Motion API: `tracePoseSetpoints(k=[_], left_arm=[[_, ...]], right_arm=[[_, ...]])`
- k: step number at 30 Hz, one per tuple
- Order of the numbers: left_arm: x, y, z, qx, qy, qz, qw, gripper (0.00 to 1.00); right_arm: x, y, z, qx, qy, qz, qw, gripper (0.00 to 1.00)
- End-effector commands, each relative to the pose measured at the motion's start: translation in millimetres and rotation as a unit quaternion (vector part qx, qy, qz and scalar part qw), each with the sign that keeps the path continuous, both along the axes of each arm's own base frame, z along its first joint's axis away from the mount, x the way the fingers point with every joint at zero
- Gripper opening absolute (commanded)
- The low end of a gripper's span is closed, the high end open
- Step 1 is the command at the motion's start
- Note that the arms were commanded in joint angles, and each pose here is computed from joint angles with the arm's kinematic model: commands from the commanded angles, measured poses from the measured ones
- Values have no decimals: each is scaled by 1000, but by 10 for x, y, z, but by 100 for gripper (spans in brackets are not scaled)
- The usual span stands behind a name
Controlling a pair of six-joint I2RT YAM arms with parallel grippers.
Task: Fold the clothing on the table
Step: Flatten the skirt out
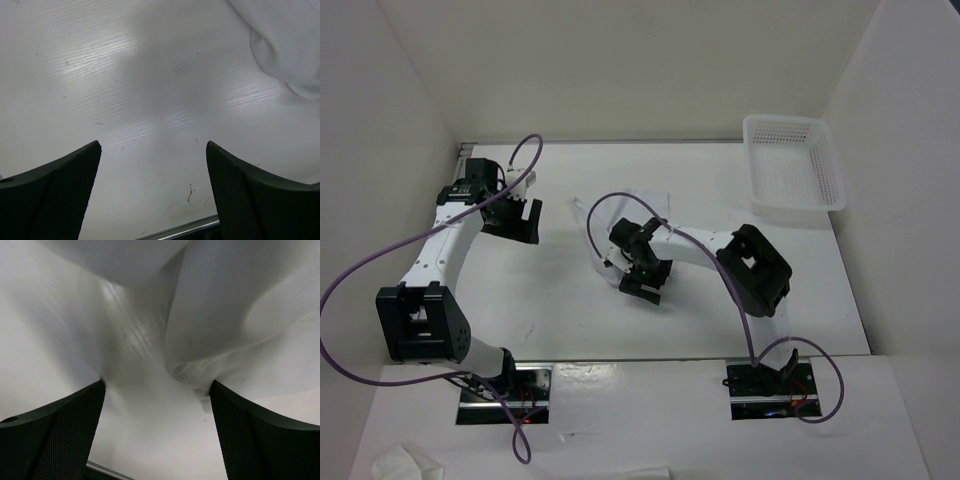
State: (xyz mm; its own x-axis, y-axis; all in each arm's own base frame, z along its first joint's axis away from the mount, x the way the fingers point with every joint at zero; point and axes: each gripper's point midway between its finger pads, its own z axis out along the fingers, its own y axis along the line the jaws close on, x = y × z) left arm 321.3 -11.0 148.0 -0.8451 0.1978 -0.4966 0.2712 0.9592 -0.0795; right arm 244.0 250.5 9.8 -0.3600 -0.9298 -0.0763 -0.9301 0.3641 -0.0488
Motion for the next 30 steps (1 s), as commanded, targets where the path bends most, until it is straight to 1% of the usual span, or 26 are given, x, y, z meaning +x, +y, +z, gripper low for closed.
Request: tracePoseSetpoints(k=[1, 4, 6, 7, 8, 12, 16, 18, 20, 24, 25, 26, 27, 28, 29, 30], left_arm=[[59, -7, 196, -6, -29, -2, 1000, 92], [40, -8, 164, -6, -24, -2, 1000, 92], [20, 10, 153, 0, -21, -3, 1000, 92], [20, 10, 153, 0, -20, -3, 1000, 92], [21, 26, 151, 4, -20, -1, 1000, 92], [22, 46, 148, 10, -21, -3, 1000, 92], [22, 62, 146, 14, -21, -1, 1000, 92], [22, 62, 146, 14, -21, -1, 1000, 92], [23, 65, 146, 17, -21, -5, 1000, 92], [23, 65, 146, 17, -21, -5, 1000, 92], [23, 65, 146, 17, -21, -5, 1000, 92], [23, 81, 144, 21, -21, -3, 1000, 92], [23, 82, 144, 21, -21, -3, 1000, 92], [23, 82, 144, 21, -21, -3, 1000, 92], [23, 82, 144, 21, -21, -3, 1000, 92], [23, 82, 144, 21, -21, -3, 1000, 92]], right_arm=[[105, -228, -216, -48, -44, -14, 998, 89], [251, -444, -313, -75, -58, -24, 995, 89], [425, -628, -361, -87, -72, -46, 993, 89], [524, -749, -374, -105, -84, -48, 990, 89], [656, -908, -358, -114, -94, -69, 987, 89], [1178, -1237, -207, -134, -155, -121, 971, 89], [1728, -1387, 43, -113, -221, -189, 950, 89], [1932, -1442, 118, -102, -240, -228, 938, 89], [1998, -1428, 115, -101, -249, -249, 930, 89], [2162, -1397, 255, -78, -276, -283, 915, 89], [2236, -1344, 332, -64, -284, -285, 913, 89], [2201, -1291, 371, -50, -270, -288, 918, 89], [2264, -1210, 513, -27, -274, -292, 916, 89], [2239, -1164, 585, -14, -264, -294, 918, 89], [2238, -1046, 728, 21, -256, -288, 923, 89], [2298, -969, 910, 47, -264, -294, 918, 89]])
